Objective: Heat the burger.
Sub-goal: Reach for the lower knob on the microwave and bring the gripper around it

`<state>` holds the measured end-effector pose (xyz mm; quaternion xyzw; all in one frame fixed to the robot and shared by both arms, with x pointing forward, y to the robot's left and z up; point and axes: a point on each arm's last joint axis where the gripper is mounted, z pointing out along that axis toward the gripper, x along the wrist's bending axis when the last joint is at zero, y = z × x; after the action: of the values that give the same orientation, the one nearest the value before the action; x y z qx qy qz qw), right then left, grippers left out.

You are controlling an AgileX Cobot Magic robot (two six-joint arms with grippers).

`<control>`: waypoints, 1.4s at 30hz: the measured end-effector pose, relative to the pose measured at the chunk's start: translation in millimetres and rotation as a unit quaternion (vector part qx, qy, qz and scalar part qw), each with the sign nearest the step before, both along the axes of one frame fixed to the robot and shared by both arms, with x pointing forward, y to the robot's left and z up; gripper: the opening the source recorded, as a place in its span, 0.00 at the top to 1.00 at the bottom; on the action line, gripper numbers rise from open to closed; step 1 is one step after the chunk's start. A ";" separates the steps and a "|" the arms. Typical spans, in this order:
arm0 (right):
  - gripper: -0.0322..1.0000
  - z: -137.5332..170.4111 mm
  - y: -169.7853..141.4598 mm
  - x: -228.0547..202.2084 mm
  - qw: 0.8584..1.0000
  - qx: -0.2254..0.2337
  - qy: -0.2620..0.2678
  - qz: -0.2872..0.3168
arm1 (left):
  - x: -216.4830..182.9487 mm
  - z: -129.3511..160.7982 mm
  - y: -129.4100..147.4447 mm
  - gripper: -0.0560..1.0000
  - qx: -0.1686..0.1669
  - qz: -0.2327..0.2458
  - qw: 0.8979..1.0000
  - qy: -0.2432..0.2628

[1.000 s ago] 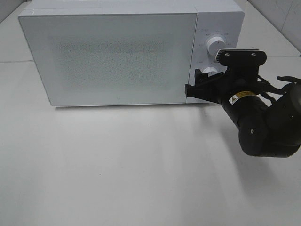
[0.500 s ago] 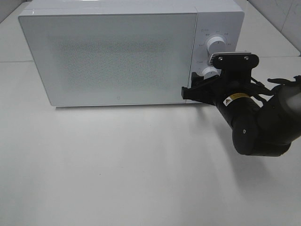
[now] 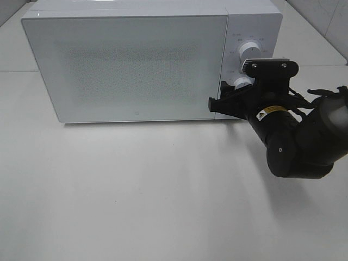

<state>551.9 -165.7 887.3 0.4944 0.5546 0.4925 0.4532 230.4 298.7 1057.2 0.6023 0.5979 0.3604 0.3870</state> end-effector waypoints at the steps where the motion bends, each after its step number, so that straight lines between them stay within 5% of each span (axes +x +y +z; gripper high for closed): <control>1: 0.27 0.0 0.0 0.0 1.000 0.000 0.000 0.000 | 0.0 0.0 0.0 0.01 0.000 0.000 1.000 0.000; 5: 0.33 0.2 0.1 0.2 1.000 0.000 0.000 0.000 | 0.0 0.0 0.0 0.01 0.000 0.000 1.000 0.000; 10: 0.52 0.2 -0.8 0.5 1.000 0.002 0.000 -0.006 | 0.0 0.0 0.0 0.01 0.000 0.000 1.000 0.000; 27: 0.53 0.2 -0.9 0.5 0.999 0.030 0.003 -0.010 | 0.0 0.0 0.0 0.01 0.000 0.000 1.000 0.000; 32: 0.53 0.2 -0.9 0.5 0.990 0.137 0.013 -0.021 | 0.0 0.0 0.0 0.01 0.000 0.000 1.000 0.000; 34: 0.53 0.2 -1.4 0.7 0.975 0.218 0.020 -0.031 | 0.0 0.0 0.0 0.01 0.000 0.000 1.000 0.000; 35: 0.53 0.2 -1.4 0.7 0.975 0.218 0.020 -0.031 | 0.0 0.0 0.0 0.01 0.000 0.000 1.000 0.000; 37: 0.53 -0.1 -1.4 0.7 0.938 0.343 0.032 -0.044 | 0.0 0.0 0.0 0.01 0.000 0.000 1.000 0.000; 40: 0.53 -0.3 -1.5 0.5 0.924 0.377 0.035 -0.047 | 0.0 0.0 0.0 0.01 0.000 0.000 1.000 0.000; 41: 0.53 -0.8 -1.7 0.2 0.897 0.437 0.041 -0.054 | 0.0 0.0 0.0 0.01 0.000 0.000 1.000 0.000; 42: 0.53 -1.2 -1.5 0.2 0.884 0.462 0.044 -0.056 | 0.0 0.0 0.0 0.01 0.000 0.000 1.000 0.000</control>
<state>552.2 -167.2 886.1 0.6992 0.2556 0.6442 0.1753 230.4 298.7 1057.2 0.6023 0.5979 0.3604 0.3870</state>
